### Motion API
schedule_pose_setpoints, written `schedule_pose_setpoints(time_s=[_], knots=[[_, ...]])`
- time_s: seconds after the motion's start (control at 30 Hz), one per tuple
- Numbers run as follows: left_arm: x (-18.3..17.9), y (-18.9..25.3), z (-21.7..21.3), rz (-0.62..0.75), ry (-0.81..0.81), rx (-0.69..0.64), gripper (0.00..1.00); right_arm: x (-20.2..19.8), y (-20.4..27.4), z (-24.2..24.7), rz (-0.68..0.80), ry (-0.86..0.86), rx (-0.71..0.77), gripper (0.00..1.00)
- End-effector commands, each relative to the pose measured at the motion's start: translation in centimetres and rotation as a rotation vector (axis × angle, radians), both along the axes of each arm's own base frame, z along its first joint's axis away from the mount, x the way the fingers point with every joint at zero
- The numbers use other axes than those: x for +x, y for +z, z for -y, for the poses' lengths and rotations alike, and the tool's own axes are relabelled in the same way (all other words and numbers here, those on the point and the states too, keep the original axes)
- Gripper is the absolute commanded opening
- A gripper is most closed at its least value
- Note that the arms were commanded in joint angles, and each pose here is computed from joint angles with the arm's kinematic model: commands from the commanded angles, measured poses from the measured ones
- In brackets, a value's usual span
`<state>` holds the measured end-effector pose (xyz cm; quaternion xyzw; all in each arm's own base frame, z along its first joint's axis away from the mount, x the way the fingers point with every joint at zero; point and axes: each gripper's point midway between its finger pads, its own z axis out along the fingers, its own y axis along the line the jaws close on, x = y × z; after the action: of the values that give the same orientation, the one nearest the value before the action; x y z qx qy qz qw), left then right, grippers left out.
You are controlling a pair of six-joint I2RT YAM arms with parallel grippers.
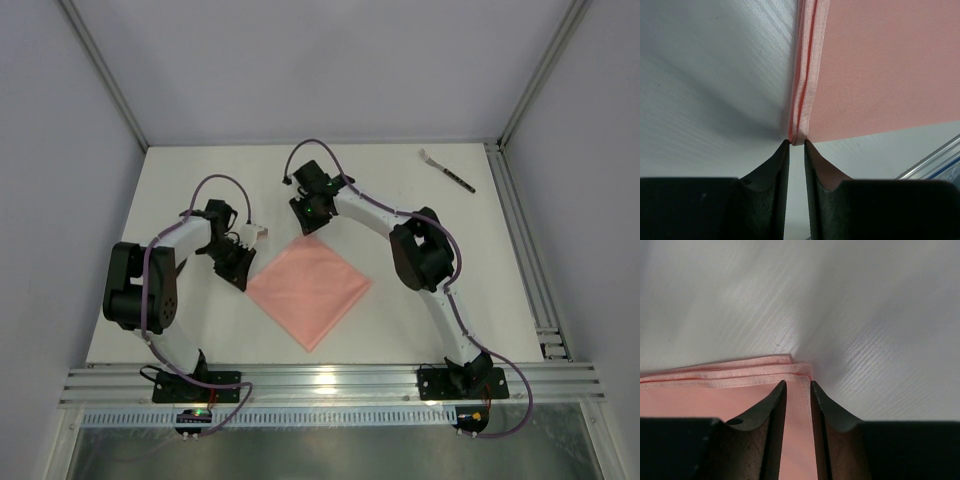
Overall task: Fold the napkin into a case and place the utensils inside
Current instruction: Fold the top corner of the square-folded napkin at the center of the board.
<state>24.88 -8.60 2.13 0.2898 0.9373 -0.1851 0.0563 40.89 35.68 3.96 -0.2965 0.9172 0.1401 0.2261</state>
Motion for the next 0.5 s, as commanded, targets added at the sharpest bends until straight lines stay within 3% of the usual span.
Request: schedule_pose_setpoints(time_s=[0.0,0.47], knots=[[0.1,-0.1,0.3,0.004,-0.008,-0.012,0.20,0.7,1.0,-0.7,0.036,0.011,0.007,0.29],[0.0,-0.2,0.3,0.000,-0.009,-0.012,0.20,0.5,-0.3,-1.3,0.011,0.023,-0.004,0.29]])
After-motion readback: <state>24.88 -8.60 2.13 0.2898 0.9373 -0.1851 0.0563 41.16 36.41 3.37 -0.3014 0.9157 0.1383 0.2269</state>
